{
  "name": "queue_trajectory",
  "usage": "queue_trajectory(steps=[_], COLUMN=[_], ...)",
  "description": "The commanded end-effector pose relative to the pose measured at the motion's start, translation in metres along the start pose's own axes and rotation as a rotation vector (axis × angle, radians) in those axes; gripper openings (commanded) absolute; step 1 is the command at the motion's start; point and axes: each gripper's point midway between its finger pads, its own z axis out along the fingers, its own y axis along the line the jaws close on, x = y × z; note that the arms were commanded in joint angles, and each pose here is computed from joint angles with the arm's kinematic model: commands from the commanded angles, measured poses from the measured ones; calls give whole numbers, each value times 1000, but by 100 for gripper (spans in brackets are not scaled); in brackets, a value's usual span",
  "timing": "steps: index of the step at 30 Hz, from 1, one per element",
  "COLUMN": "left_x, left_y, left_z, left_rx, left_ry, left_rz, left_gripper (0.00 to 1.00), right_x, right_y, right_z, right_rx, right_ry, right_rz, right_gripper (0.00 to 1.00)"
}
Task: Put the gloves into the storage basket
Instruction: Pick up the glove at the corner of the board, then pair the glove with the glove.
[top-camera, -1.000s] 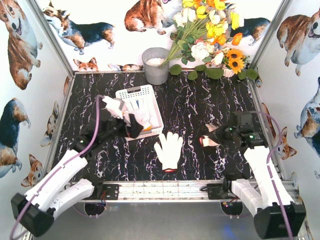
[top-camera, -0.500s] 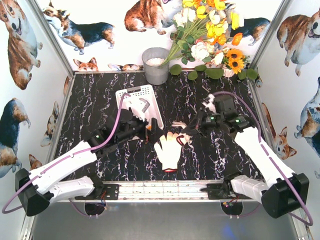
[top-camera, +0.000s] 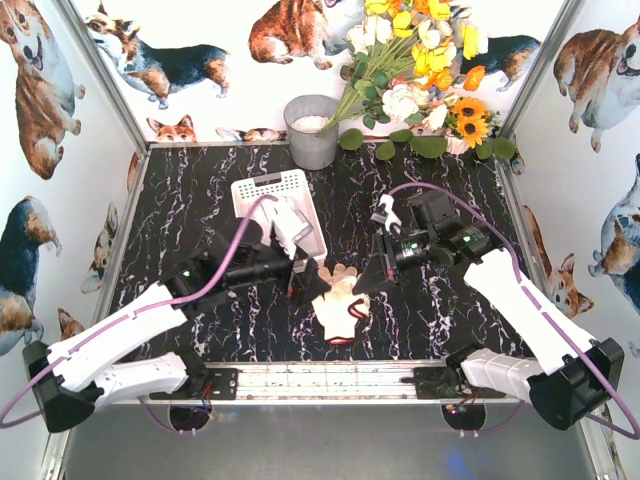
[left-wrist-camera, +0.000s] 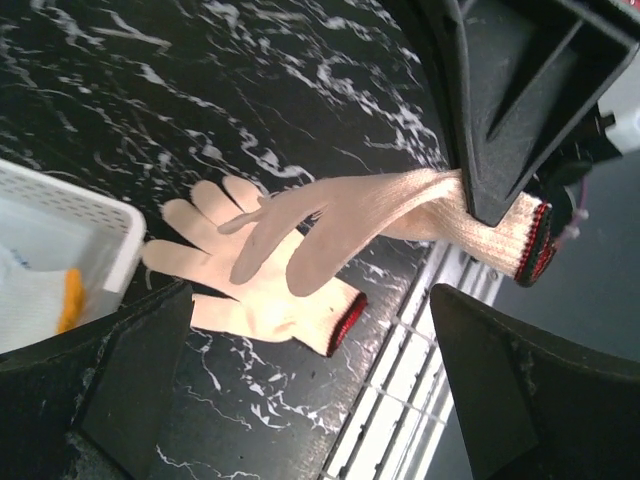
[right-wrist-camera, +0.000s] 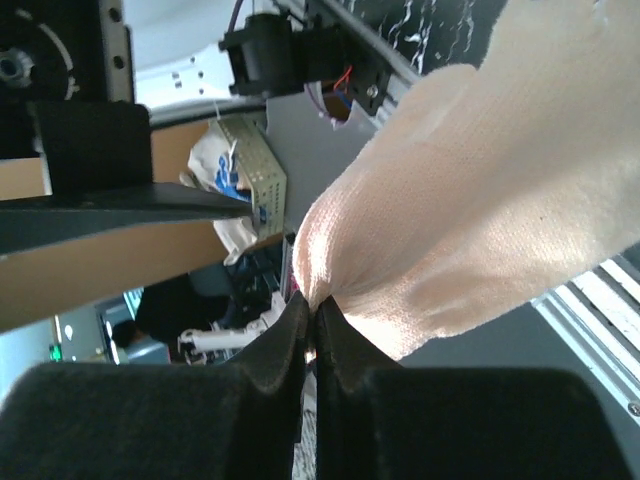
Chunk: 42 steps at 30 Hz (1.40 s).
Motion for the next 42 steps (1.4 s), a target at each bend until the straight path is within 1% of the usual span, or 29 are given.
queue_trajectory(steps=[1,7,8,11,15,16,19,22,23,24,27,30,31,32,33,35,37,39,42], left_x=[13,10,11,14,27,29,32,33,32,31,30,29,34,37,35,32,28,27,25], left_y=[-24,-33,-36,-45,-48,-49,-46,-39,-36,-32,-19,-3,1,4,5,7,7,8,10], left_z=[10,29,33,41,45,44,40,36,35,33,29,25,24,24,23,24,24,25,27], left_rx=[117,168,189,252,271,275,255,202,182,158,69,-24,-45,-60,-65,-71,-72,-80,-93], left_ry=[62,35,34,38,67,68,78,71,60,45,0,-54,-62,-72,-97,-126,-147,-157,-165], left_rz=[74,78,68,39,17,9,-4,-21,-33,-48,-95,-154,-175,-193,-212,-241,-258,-272,-282], left_gripper=[100,99,96,79,57,51,28,7,1,0,0,0,0,0,0,0,0,0,0], right_x=[13,23,23,24,20,19,12,5,3,1,-10,-23,-30,-35,-40,-49,-52,-53,-50], right_y=[28,31,31,27,23,22,15,8,6,5,2,2,0,-4,-9,-17,-26,-35,-50], right_z=[-5,0,0,2,4,5,6,8,8,8,4,-6,-11,-15,-20,-27,-30,-30,-28], right_rx=[-94,-117,-116,-111,-90,-81,-33,10,21,29,58,47,47,50,55,31,7,-21,-45], right_ry=[59,95,94,92,81,74,36,-1,-15,-33,-112,-227,-282,-338,-402,-512,-590,-641,-673], right_rz=[-109,-127,-129,-124,-118,-120,-119,-111,-107,-104,-80,-29,18,66,109,190,297,395,513], right_gripper=[0,0,0,0,0,0,1,13,18,24,48,61,63,63,67,67,67,67,67])
